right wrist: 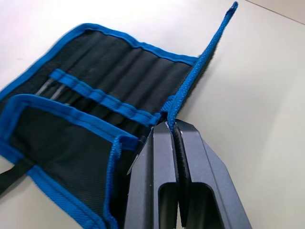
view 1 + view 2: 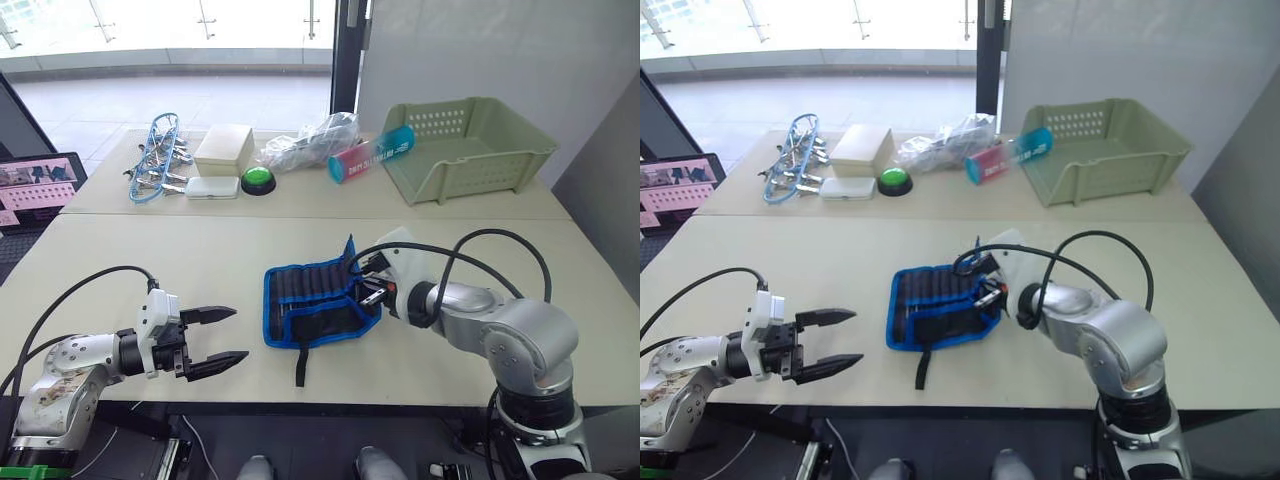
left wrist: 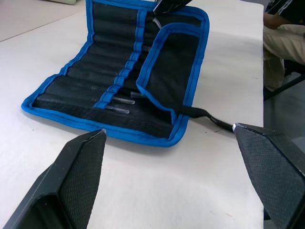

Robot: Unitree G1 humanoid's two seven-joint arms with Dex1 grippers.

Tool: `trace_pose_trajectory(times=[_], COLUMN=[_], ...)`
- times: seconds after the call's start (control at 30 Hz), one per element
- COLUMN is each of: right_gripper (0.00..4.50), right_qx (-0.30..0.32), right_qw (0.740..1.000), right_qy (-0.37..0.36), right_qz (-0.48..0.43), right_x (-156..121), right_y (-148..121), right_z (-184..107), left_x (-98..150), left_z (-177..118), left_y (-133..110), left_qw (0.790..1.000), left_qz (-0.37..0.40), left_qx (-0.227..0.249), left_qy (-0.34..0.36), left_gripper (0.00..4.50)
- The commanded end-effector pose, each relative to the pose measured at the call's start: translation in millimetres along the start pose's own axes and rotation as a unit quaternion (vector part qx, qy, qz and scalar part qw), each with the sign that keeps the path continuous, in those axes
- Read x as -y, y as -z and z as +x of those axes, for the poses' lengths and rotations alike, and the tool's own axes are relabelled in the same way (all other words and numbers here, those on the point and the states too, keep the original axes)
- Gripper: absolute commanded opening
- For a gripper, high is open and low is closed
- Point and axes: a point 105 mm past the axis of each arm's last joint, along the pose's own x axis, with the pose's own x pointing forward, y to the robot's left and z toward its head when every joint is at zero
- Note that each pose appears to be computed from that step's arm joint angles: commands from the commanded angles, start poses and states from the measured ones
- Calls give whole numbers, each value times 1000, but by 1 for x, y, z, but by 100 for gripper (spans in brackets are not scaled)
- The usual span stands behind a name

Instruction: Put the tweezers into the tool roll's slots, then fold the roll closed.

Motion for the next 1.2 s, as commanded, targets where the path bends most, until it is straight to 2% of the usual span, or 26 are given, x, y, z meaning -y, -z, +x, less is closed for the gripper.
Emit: trace_pose_trajectory(times=[0.03, 0.1, 0.2, 0.5, 0.63, 0.87, 1.03, 1.2], right_gripper=[2, 2, 2, 2, 2, 2, 2, 2], right_qx=[33, 41, 45, 53, 54, 34, 38, 52], right_qw=[998, 995, 987, 969, 975, 991, 997, 980], right_qy=[29, 33, 3, -37, -72, -77, -62, -45], right_qz=[-35, -84, -154, -238, -205, -102, 22, 185], right_x=[10, 8, -12, -48, -63, -57, -32, 9], right_y=[-13, -20, -23, -25, -22, -9, -8, -13], right_z=[-6, -7, -6, 4, 11, 26, 30, 29], left_x=[2, 2, 2, 1, 1, 0, 0, -2], left_z=[-2, -1, -1, 0, 1, 1, 1, 2], left_y=[-9, -8, -9, -10, -10, -11, -13, -13], left_qw=[1000, 1000, 1000, 1000, 1000, 1000, 1000, 1000], left_qz=[16, 16, 15, 14, 14, 16, 18, 18], left_qx=[4, 3, 4, 1, 0, 0, 2, 3], left_qy=[5, 6, 8, 12, 14, 12, 11, 14], left_gripper=[450, 450, 450, 450, 450, 450, 450, 450])
